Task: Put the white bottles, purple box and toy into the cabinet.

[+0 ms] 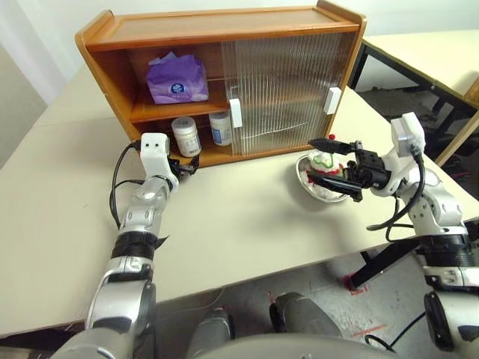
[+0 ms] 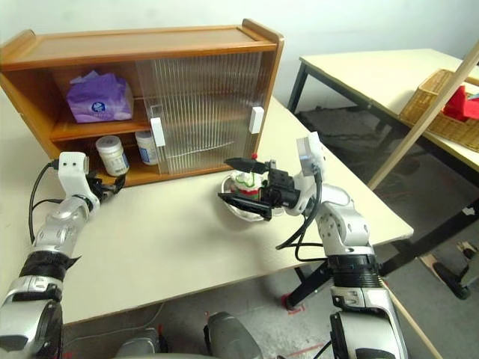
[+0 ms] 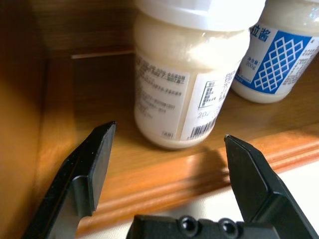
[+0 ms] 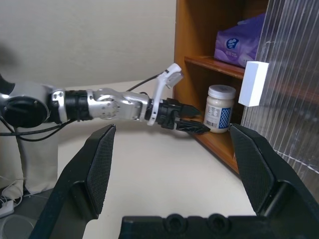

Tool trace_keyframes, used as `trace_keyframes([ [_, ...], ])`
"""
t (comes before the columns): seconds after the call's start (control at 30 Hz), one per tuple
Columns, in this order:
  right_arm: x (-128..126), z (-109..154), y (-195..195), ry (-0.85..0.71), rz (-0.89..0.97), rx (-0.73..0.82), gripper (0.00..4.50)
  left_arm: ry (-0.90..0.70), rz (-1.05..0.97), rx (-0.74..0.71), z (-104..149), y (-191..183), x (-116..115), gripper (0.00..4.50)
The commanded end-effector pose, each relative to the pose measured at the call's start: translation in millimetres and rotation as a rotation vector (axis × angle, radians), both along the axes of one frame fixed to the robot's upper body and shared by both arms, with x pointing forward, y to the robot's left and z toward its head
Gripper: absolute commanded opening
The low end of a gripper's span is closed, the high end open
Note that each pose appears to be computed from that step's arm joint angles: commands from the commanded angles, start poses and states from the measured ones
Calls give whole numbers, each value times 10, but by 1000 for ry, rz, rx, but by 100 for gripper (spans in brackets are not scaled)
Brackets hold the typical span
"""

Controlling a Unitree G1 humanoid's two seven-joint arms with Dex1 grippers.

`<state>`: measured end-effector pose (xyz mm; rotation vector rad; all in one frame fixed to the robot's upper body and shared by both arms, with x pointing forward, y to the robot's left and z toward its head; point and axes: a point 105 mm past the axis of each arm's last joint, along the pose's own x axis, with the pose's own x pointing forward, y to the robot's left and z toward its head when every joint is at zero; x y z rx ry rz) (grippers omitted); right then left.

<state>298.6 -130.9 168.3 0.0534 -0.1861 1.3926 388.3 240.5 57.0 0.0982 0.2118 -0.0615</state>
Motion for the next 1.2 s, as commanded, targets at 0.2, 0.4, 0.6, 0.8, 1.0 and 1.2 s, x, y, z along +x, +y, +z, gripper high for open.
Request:
trace_keyframes([
  [0.2, 2, 13, -38, -10, -7, 4, 450, -69, -294, -46, 156, -503, -220, 353],
  [0.4, 23, 38, -49, -17, -6, -1, 450, -227, -600, 3, 447, -1085, -293, 149],
  [0.6, 25, 39, -61, -20, -6, -6, 450, -299, -732, 4, 585, -1419, -266, 4],
  [0.8, 32, 63, -14, -31, 1, -2, 450, -341, -744, -26, 705, -1651, -157, 4],
  [1.0, 25, 54, -1, -27, 7, -4, 450, -354, -670, -59, 836, -1718, 41, 4],
  [1.2, 21, 49, 8, -26, 6, -3, 450, -354, -585, -64, 898, -1662, 193, 4],
])
